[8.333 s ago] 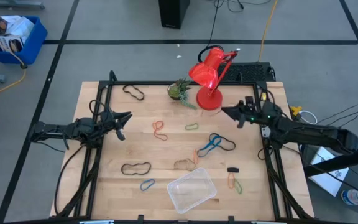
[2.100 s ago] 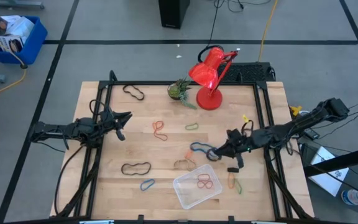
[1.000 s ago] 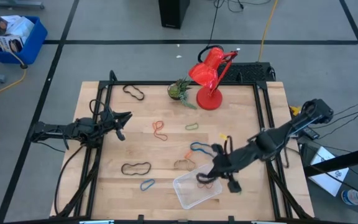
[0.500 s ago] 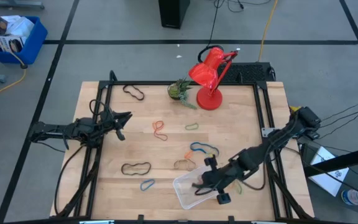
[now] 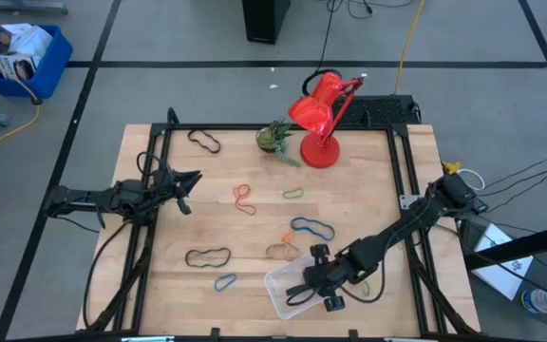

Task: Pick and place rubber bands into bin
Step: Put the black rubber band into the transparent container

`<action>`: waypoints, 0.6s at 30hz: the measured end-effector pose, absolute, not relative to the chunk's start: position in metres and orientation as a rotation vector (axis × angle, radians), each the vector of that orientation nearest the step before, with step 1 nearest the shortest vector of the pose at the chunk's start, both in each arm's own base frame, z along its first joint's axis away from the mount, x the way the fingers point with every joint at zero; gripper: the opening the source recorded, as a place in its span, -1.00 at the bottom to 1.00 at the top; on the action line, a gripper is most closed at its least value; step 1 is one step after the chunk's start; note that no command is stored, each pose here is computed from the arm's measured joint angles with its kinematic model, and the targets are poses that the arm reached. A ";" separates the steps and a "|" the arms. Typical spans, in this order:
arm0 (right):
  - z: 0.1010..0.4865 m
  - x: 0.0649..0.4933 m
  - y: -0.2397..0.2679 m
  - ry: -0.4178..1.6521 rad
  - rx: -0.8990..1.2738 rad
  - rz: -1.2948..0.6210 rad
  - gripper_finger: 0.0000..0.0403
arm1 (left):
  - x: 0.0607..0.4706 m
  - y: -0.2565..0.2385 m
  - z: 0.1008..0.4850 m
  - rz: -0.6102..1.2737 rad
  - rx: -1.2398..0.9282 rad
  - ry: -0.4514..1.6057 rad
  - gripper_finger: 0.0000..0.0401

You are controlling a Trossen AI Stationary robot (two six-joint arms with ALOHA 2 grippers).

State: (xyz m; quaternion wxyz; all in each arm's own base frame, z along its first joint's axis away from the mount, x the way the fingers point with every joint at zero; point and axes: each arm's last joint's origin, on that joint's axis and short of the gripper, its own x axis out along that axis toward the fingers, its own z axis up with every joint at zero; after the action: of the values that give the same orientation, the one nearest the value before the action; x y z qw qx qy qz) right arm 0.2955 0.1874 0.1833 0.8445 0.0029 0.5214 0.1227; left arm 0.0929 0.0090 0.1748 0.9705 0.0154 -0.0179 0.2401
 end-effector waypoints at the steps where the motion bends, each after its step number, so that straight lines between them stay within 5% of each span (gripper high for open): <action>1: 0.183 0.296 0.188 1.091 0.010 0.262 -0.93 | 0.093 0.009 0.175 0.485 0.031 -0.037 -0.69; 18: 0.214 0.282 0.174 1.075 -0.006 0.308 -0.34 | 0.093 0.009 0.175 0.484 0.031 -0.037 -0.69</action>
State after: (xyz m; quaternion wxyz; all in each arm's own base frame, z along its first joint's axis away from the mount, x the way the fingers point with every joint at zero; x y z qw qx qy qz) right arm 0.2820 0.1740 0.2143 0.8477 -0.0028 0.5100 0.1460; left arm 0.0928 0.0090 0.1749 0.9705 0.0154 -0.0183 0.2398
